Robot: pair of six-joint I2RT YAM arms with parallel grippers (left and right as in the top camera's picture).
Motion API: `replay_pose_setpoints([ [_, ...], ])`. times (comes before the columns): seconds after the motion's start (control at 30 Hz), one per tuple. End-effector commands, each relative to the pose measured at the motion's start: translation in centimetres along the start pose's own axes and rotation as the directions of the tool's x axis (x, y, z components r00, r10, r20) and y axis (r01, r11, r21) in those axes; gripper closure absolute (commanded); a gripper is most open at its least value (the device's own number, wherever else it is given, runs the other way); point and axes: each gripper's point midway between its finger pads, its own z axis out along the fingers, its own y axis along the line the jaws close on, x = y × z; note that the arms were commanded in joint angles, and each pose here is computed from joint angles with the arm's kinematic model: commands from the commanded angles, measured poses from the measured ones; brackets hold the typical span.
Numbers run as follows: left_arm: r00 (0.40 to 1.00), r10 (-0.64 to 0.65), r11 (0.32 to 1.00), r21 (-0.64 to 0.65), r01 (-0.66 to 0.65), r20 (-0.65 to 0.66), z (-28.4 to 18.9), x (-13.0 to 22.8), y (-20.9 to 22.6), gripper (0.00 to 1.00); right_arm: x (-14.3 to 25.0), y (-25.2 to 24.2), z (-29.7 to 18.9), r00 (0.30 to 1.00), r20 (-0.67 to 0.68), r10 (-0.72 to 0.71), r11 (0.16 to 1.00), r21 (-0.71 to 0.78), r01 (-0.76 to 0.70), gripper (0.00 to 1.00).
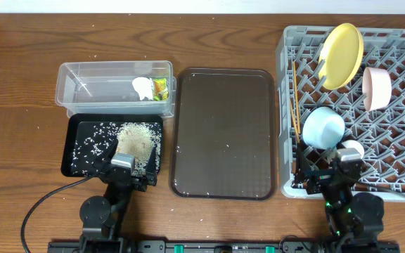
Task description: Sort waste into correct bins and load items into the dishwasher rack
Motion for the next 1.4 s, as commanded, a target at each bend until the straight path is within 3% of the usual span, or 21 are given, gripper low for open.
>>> replay_pose_setpoints([
  [0.0, 0.999, 0.002, 1.000, 0.016, -0.001, -0.040, 0.2, 1.6, -0.2, 0.05, 0.0, -0.8, 0.0, 0.998, 0.070, 0.004, 1.000, 0.027, -0.006, 0.01],
  [0.17, 0.999, 0.002, 1.000, 0.016, -0.001, -0.040, 0.2, 1.6, -0.2, 0.05, 0.3, -1.0, 0.9, 0.989, 0.151, -0.004, 1.000, 0.024, 0.001, 0.01],
  [0.37, 0.999, 0.002, 1.000, 0.016, -0.001, -0.040, 0.2, 1.6, -0.2, 0.05, 0.5, -2.0, 0.9, 0.990, 0.141, -0.011, 0.997, 0.079, 0.000, 0.01],
  [1.37, 0.999, 0.002, 1.000, 0.016, -0.001, -0.040, 0.2, 1.6, -0.2, 0.05, 0.6, -2.0, 0.9, 0.990, 0.138, -0.011, 0.997, 0.079, 0.000, 0.01],
])
